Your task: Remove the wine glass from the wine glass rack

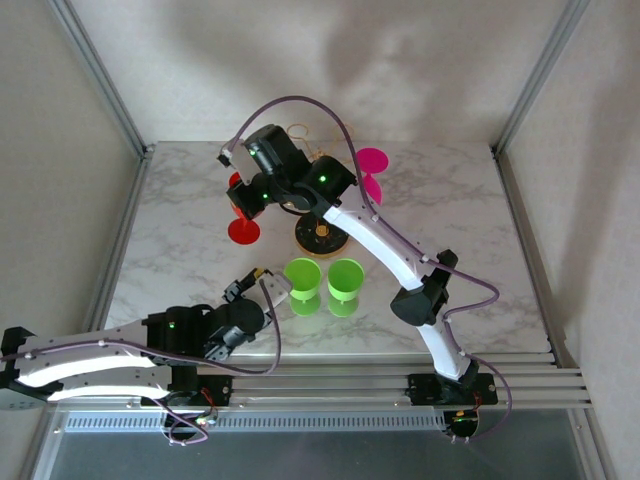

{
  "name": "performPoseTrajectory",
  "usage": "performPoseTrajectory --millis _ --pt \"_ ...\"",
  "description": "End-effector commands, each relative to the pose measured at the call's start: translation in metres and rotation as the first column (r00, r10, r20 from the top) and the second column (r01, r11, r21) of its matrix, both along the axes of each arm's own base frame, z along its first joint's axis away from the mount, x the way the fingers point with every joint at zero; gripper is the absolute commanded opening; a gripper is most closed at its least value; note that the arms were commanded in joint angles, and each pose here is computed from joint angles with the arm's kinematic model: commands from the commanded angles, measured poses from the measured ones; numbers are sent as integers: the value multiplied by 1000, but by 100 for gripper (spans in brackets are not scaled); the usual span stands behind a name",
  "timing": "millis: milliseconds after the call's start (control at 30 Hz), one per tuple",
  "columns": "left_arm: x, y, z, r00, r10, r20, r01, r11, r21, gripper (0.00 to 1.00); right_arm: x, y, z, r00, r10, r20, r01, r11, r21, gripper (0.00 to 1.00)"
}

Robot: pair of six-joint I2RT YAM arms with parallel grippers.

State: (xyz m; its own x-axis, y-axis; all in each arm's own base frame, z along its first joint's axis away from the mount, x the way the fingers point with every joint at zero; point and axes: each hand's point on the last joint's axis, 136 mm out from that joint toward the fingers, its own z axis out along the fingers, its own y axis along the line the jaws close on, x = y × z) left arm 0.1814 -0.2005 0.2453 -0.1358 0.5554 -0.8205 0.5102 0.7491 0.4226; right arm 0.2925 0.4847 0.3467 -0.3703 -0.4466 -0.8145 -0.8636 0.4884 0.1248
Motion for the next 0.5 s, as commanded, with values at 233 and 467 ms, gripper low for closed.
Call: performPoseTrajectory --millis 233,467 --pt "3 -23 37 998 39 -47 -51 961 -270 32 7 -4 15 1000 -28 5 28 999 47 0" --pt "1 -22 53 992 62 -111 -102 904 -415 30 9 -6 12 999 -30 -19 31 998 50 0"
